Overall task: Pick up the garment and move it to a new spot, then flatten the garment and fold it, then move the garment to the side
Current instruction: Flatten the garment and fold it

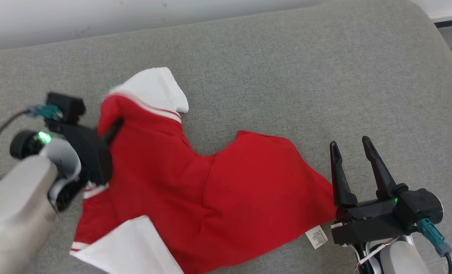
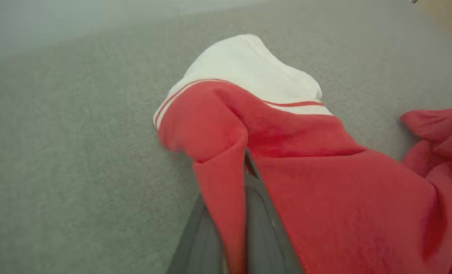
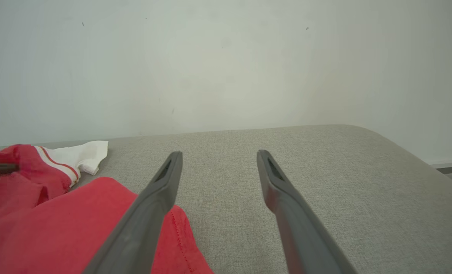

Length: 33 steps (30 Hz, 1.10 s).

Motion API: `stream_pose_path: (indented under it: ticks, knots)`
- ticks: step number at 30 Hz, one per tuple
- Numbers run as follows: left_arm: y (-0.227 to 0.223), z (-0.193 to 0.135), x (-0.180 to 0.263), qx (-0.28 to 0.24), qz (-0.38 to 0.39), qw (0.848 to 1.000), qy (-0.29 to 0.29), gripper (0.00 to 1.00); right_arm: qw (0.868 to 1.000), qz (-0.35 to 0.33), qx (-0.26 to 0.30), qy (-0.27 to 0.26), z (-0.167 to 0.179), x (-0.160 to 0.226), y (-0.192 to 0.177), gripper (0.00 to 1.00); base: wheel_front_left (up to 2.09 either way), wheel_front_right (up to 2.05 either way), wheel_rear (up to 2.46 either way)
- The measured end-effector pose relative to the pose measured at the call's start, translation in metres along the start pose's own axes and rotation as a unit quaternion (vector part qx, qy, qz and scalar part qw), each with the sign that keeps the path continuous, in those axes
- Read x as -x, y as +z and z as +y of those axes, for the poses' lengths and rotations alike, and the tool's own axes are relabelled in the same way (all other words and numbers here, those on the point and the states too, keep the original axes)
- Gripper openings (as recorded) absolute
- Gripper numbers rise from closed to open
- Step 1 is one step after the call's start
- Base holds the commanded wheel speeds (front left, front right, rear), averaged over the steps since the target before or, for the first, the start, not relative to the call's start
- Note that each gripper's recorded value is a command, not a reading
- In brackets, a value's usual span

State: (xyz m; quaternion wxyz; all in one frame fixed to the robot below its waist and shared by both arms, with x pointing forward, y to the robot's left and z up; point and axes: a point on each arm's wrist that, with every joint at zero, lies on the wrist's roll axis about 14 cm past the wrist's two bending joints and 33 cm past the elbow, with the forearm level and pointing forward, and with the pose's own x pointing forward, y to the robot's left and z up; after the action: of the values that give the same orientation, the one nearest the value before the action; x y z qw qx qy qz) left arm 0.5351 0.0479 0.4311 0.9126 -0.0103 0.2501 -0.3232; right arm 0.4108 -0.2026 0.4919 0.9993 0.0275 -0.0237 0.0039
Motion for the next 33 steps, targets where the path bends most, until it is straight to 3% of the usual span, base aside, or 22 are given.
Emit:
stream_pose_path:
  ticks: [8,12,13,14,24,30,33]
  knots:
    - [0.106,0.030,0.012,-0.034,-0.184,0.981,0.042,0.00,1.000,0.000,-0.002,0.003,0.002,-0.003,-0.001,1.00,0.00,0.00,0.00]
    - [0.130,0.040,0.017,-0.044,-0.224,0.971,0.065,0.00,1.000,-0.003,-0.001,0.004,0.003,-0.004,0.001,1.00,0.00,0.00,0.00]
    - [0.126,0.042,0.016,-0.045,-0.218,0.972,0.070,0.75,1.000,-0.003,-0.001,0.004,0.002,-0.004,0.001,1.00,0.00,0.00,0.00]
    - [0.121,0.043,0.014,-0.047,-0.211,0.974,0.072,1.00,1.000,-0.003,-0.001,0.004,0.003,-0.004,0.001,1.00,0.00,0.00,0.00]
    - [0.104,0.050,0.023,-0.062,-0.192,0.975,0.090,1.00,1.000,-0.009,-0.005,0.014,0.010,-0.005,0.005,1.00,0.00,0.00,0.00]
    - [0.117,0.049,0.051,-0.047,-0.232,0.967,0.093,1.00,1.000,-0.018,-0.006,0.024,0.018,-0.003,0.012,1.00,0.00,0.00,0.00]
    - [0.136,0.050,0.075,-0.040,-0.273,0.956,0.102,1.00,0.999,-0.020,-0.008,0.031,0.023,0.000,0.013,1.00,0.00,0.00,0.00]
